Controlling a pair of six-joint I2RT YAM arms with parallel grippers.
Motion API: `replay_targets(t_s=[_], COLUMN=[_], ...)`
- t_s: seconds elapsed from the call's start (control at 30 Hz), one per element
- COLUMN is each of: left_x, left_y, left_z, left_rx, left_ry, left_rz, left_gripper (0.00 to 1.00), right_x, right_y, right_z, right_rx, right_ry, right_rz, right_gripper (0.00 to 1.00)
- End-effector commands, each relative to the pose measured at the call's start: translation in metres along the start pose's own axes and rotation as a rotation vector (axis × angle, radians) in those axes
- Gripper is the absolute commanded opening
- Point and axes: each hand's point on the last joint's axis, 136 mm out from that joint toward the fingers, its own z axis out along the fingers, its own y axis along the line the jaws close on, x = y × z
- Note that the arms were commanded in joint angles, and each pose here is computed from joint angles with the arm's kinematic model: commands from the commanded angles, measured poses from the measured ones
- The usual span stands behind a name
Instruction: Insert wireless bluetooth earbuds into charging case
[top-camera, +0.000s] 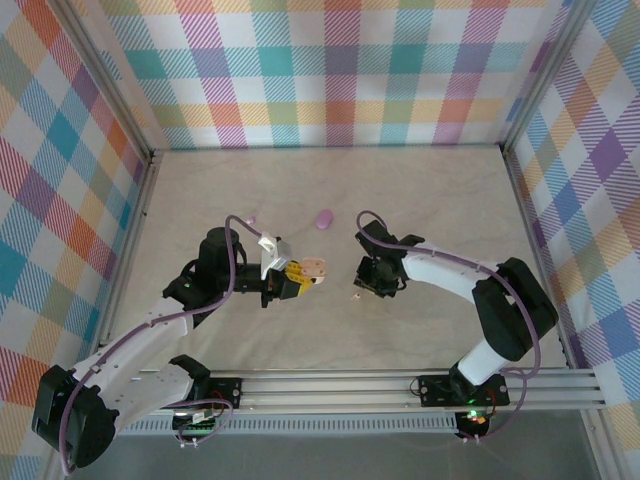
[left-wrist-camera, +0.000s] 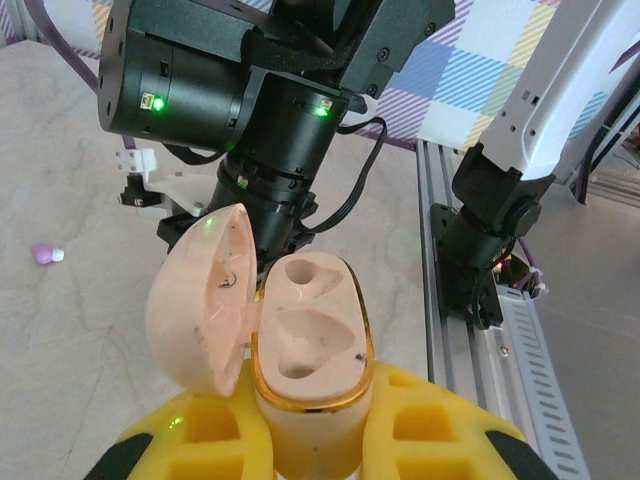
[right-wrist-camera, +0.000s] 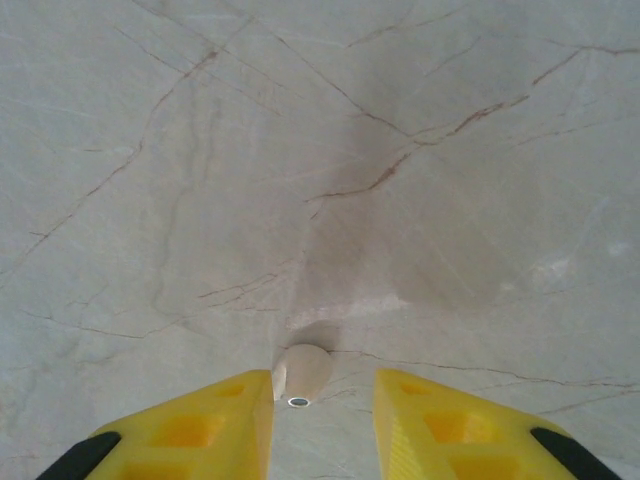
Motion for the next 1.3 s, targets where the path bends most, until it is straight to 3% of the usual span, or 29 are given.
replay_targets(t_s=[0.0,0.8,0.97,1.27], left_x=[0.001,0.002,0.002,0.002], left_y=[-0.002,-0.003,-0.003,-0.005], left_z=[-0.001,-0.003,-0.003,-0.004], left_rx=[0.024,0.02,0.018,0.019], left_ry=[-0.002,0.002,0.002,0.001], left_rz=[0.012,0.01,0.013,0.014], left_gripper=[0.0,0.0,0.0,0.0], right_x=[0.009,0.018,0.021,0.022], right_y=[0.0,0.008,0.008,0.004], right_z=[0.005,0.016,0.018,0.021], right_rx=[0.017,0.046,0.052,0.07], right_ry=[0.032,0.066,0.075,0.083], right_rz=[-0.008,-0.058,-0.073,-0.081], right_gripper=[0.36,0.34,0.28,0.27])
